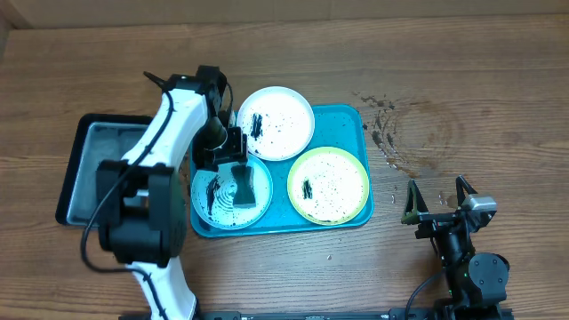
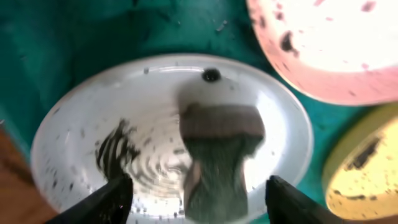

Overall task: Clean dirty plates on tray and stack at the side
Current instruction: 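Scrub the light-blue-rimmed plate with the sponge in the left gripper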

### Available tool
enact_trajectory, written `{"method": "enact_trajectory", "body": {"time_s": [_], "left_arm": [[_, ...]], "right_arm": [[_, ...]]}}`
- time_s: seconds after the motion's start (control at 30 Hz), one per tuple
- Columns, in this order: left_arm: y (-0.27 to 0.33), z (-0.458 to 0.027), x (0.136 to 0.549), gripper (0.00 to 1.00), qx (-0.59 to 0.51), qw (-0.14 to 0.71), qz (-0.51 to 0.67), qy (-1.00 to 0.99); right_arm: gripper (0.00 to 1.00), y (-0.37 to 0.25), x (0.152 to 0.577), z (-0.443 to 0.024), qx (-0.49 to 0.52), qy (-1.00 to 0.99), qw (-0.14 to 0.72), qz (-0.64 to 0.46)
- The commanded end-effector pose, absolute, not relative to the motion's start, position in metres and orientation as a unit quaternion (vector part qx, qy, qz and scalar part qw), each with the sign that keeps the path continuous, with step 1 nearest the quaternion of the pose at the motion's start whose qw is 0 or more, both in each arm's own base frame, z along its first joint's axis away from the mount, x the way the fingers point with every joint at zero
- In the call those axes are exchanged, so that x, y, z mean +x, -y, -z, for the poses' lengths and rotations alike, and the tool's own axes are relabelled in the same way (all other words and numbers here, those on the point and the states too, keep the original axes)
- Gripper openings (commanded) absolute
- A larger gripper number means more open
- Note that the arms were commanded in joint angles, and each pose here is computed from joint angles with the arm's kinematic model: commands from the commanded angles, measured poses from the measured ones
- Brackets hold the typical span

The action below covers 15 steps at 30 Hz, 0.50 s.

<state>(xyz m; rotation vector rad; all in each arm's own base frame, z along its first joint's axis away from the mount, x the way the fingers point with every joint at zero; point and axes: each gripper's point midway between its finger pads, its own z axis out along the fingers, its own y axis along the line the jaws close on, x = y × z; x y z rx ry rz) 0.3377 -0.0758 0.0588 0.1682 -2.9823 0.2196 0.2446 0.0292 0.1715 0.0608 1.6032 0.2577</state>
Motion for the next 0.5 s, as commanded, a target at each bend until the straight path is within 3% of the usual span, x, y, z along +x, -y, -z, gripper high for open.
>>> {"method": "enact_trajectory", "body": {"time_s": [0.0,0.23,0.47], "left_arm": [[0.088,-0.096,0.342,0.73,0.059,0.032,-0.105,0.992],[0.122,-0.075,0.321,0.68,0.028,0.062,-0.113,0.991],[0.111,-0.039,0.297,0.68,0.068,0.082,-0.045,0.993]], "right_arm": [[1.0,-0.026,0.245,-0.17,0.032,-0.715,0.69,-0.108],[1.0,-0.026,0.245,-0.17,0.032,-0.715,0.69,-0.108],[1.0,-0.026,0.245,-0.17,0.032,-0.715,0.69,-0.108]]}}
